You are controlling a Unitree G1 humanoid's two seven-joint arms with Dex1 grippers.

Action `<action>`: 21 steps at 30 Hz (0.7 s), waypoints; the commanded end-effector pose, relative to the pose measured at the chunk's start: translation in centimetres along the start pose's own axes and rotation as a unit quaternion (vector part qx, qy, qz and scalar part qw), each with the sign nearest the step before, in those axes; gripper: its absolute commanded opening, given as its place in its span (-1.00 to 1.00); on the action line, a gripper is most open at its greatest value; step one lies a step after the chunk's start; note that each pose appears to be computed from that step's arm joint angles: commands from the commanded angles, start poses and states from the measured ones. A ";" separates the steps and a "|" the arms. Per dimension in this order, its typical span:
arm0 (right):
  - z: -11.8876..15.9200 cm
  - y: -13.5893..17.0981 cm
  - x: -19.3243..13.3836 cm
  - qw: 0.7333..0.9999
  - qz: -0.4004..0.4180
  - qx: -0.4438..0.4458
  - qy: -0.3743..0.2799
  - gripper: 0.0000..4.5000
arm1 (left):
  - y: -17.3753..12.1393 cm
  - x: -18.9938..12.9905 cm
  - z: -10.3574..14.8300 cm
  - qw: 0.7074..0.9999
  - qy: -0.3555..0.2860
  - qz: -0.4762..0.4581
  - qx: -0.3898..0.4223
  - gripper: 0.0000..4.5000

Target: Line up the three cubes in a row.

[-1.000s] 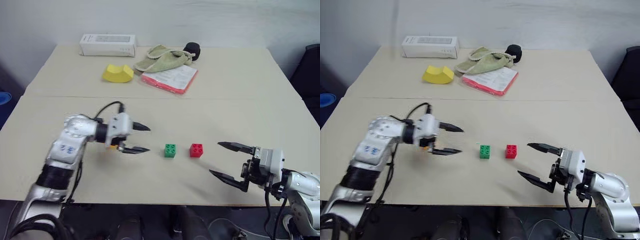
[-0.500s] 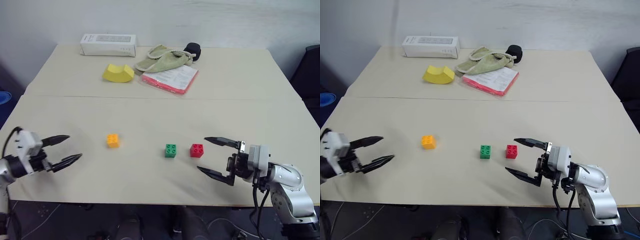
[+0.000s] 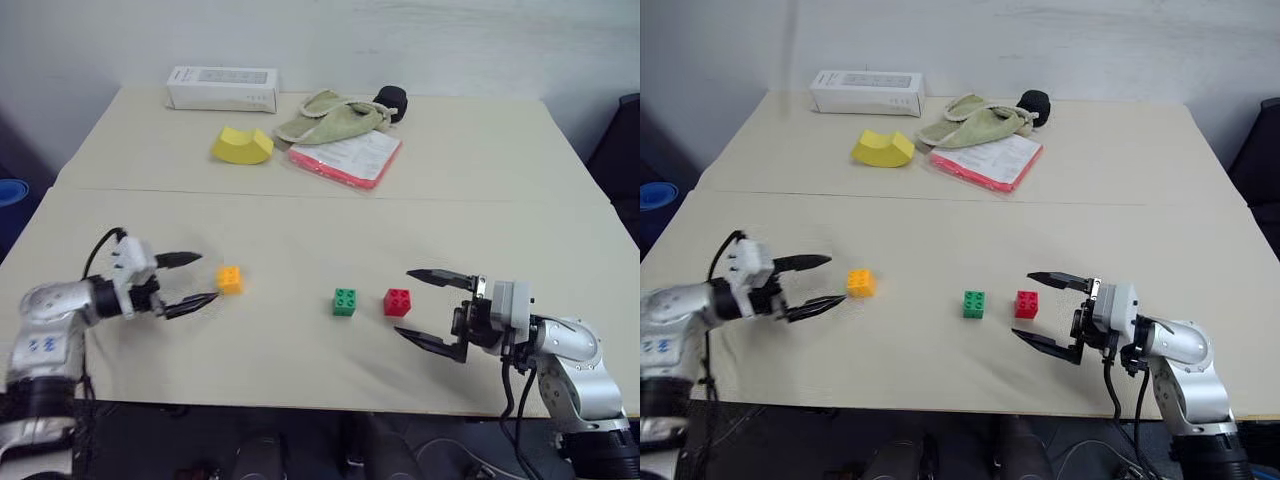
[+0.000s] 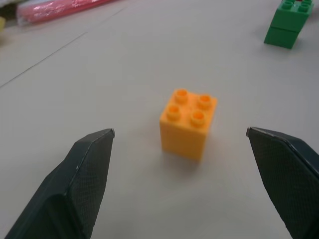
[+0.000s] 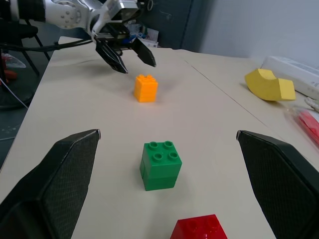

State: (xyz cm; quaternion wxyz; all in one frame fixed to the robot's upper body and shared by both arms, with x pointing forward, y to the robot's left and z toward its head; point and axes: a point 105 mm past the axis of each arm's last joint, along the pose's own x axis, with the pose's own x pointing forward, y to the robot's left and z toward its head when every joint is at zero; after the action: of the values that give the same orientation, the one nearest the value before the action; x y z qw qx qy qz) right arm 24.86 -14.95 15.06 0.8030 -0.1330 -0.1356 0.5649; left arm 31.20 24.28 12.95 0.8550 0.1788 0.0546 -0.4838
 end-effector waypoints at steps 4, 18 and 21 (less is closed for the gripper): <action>0.9 0.0 -0.5 0.999 -0.028 -0.024 0.004 1.00 | 0.5 1.5 -1.4 0.998 0.024 -0.047 0.014 0.99; 1.1 0.9 -2.8 0.996 -0.079 -0.026 0.039 1.00 | -2.8 6.4 1.9 0.963 0.005 -0.247 0.104 -0.33; 1.2 1.1 -2.8 0.996 -0.081 -0.025 0.040 1.00 | -3.6 8.3 2.7 0.959 -0.013 -0.259 0.112 -0.33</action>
State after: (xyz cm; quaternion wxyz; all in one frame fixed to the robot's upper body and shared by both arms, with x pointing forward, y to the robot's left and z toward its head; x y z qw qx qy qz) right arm 22.84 -17.06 14.51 0.8494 -0.1508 -0.1111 0.4933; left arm 32.32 15.37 11.48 0.6881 0.2289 0.0460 -0.6871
